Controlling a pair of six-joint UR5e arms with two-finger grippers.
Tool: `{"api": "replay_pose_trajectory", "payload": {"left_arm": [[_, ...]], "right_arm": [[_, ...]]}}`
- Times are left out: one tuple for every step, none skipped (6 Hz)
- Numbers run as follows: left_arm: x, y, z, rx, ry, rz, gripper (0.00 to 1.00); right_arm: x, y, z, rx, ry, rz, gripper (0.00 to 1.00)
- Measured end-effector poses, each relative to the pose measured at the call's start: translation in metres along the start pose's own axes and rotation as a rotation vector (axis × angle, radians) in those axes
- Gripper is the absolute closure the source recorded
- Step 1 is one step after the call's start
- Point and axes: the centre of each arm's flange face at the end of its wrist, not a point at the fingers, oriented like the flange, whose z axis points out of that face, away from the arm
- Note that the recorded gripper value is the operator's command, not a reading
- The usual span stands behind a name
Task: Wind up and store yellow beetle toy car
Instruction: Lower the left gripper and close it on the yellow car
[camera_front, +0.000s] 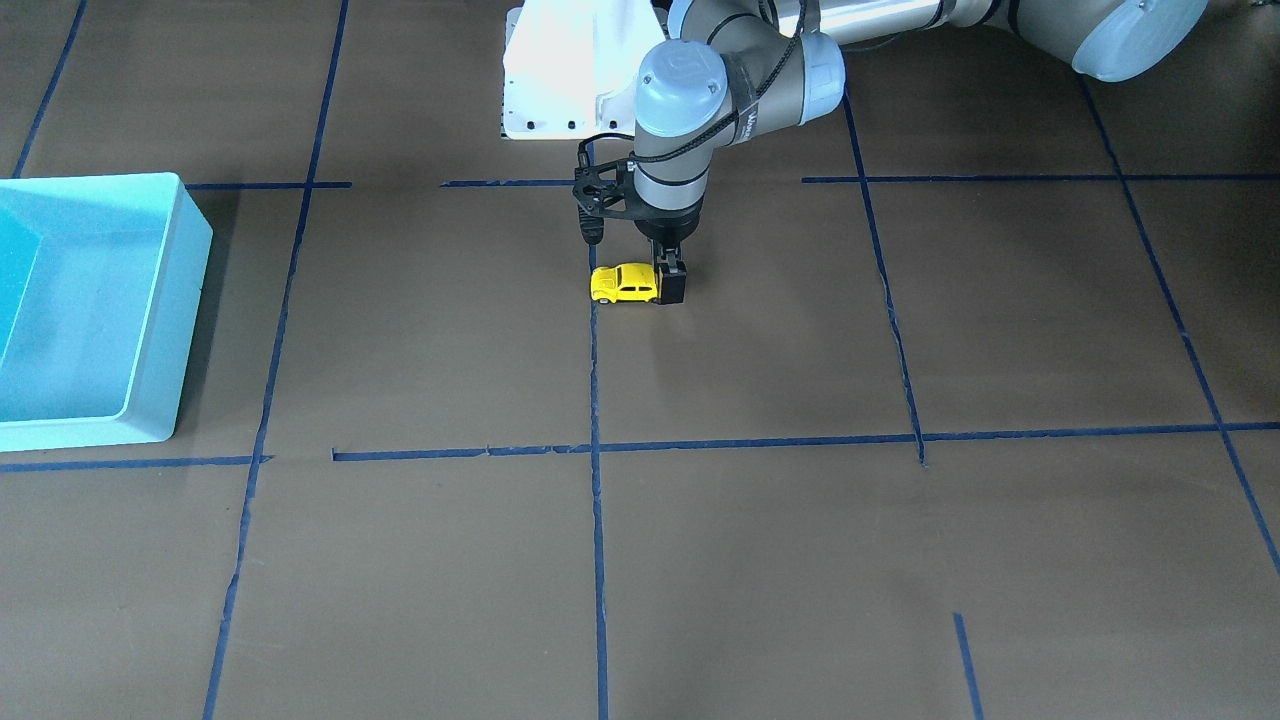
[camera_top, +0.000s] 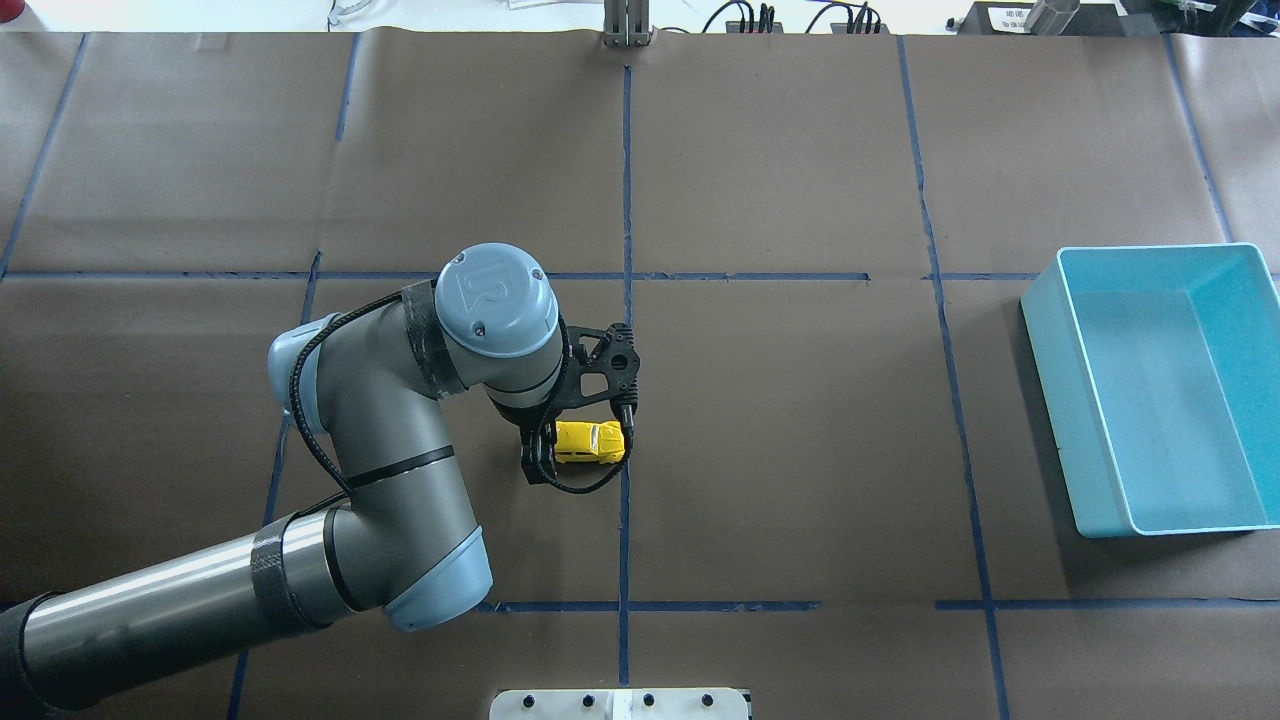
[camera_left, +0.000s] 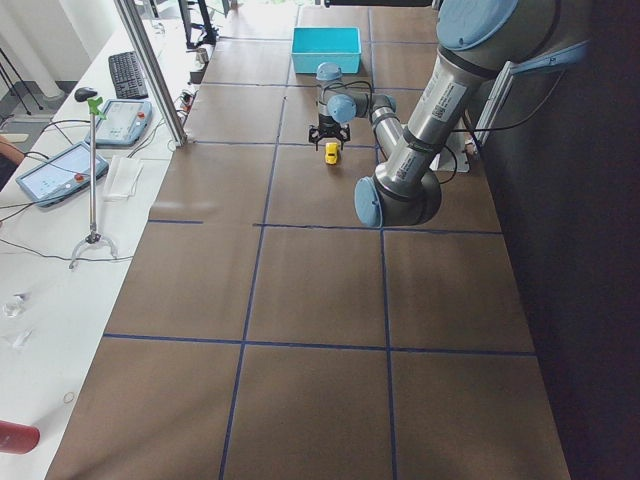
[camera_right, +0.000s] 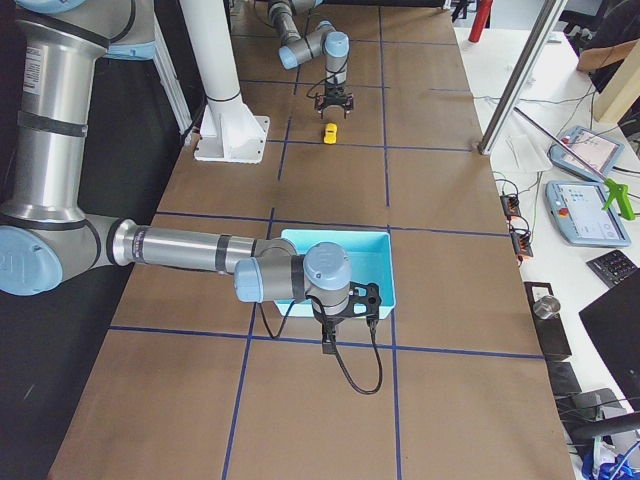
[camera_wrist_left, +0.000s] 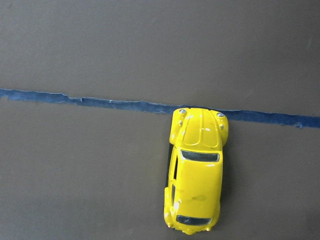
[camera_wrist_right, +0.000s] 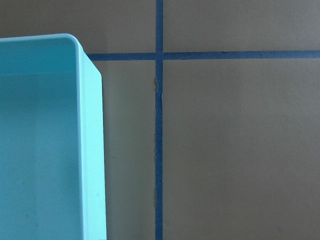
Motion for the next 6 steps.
{"api": "replay_pose_trajectory", "payload": {"left_arm": [[-0.001, -0.002, 0.007, 0.007, 0.000, -0.008, 0.00], [-0.002, -0.005, 0.011, 0.009, 0.000, -0.013, 0.00], [-0.004, -0.010, 0.016, 0.008, 0.001, -0.015, 0.00], [-0.004, -0.014, 0.021, 0.013, 0.003, -0.014, 0.00], [0.000, -0.018, 0.026, 0.015, 0.009, -0.014, 0.02], [0.006, -0.021, 0.031, 0.014, 0.016, -0.017, 0.03]], "right_arm": [[0.000, 0.000, 0.000, 0.000, 0.000, 0.000, 0.00], [0.000, 0.000, 0.000, 0.000, 0.000, 0.000, 0.00], [0.000, 0.000, 0.000, 0.000, 0.000, 0.000, 0.00], [0.000, 0.000, 0.000, 0.000, 0.000, 0.000, 0.00], [0.000, 0.000, 0.000, 0.000, 0.000, 0.001, 0.00], [0.000, 0.001, 0.000, -0.001, 0.001, 0.002, 0.00]]}}
